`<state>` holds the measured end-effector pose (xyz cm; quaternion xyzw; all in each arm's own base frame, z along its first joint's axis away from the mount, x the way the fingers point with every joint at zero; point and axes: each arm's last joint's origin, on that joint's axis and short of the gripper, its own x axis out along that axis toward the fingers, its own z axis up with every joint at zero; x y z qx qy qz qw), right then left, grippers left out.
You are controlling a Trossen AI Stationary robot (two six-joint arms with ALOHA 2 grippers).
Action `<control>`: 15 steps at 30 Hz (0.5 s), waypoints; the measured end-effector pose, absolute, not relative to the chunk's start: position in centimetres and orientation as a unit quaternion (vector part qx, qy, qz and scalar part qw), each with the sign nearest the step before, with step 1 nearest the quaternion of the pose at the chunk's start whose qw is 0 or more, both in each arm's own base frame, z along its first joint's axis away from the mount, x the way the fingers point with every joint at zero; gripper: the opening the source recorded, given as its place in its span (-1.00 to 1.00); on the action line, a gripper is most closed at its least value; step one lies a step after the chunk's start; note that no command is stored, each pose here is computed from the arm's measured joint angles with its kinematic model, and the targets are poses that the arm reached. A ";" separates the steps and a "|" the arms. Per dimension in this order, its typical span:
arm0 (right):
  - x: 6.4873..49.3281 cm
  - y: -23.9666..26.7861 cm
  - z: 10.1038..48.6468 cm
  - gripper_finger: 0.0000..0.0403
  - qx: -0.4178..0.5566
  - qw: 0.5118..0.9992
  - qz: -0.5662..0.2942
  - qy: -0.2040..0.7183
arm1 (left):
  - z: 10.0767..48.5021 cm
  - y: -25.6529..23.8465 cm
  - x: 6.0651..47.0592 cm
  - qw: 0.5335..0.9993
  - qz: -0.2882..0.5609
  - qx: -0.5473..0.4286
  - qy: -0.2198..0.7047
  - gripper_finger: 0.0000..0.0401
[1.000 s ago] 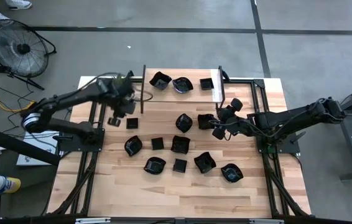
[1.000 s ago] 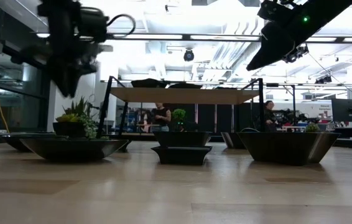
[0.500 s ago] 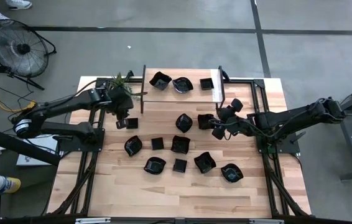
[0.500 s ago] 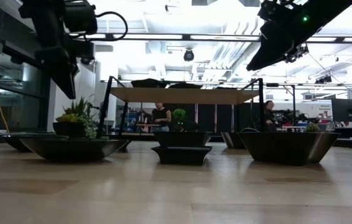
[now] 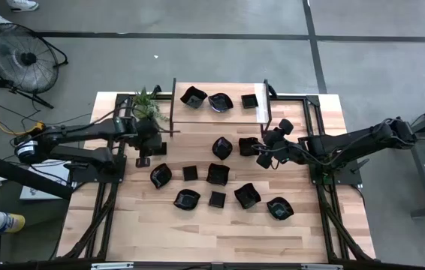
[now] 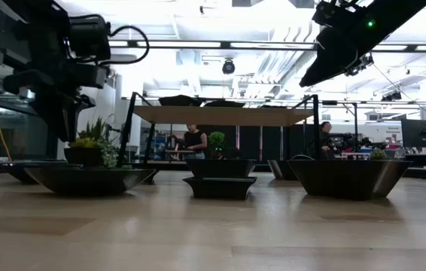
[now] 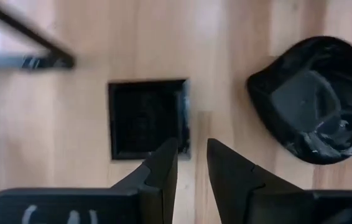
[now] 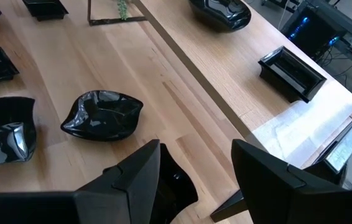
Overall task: Pick & Place Mini shaped plates
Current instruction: Stack the black square plate on top of the black square plate on the shelf
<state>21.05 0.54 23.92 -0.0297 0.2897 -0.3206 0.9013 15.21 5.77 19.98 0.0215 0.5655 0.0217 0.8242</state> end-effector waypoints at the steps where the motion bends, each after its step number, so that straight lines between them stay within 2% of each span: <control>1: 21.0 0.5 23.9 -0.03 -0.030 0.901 -0.321 0.290 | 20.0 5.5 15.5 0.826 0.015 0.031 0.562 -0.57; 6: 21.0 0.5 23.9 -0.03 -0.029 0.901 -0.320 0.290 | 19.7 4.1 16.2 0.815 0.011 0.073 0.575 -0.57; 15: 21.1 0.5 23.9 -0.03 -0.030 0.902 -0.320 0.290 | 17.6 2.6 18.0 0.763 0.041 0.154 0.627 -0.57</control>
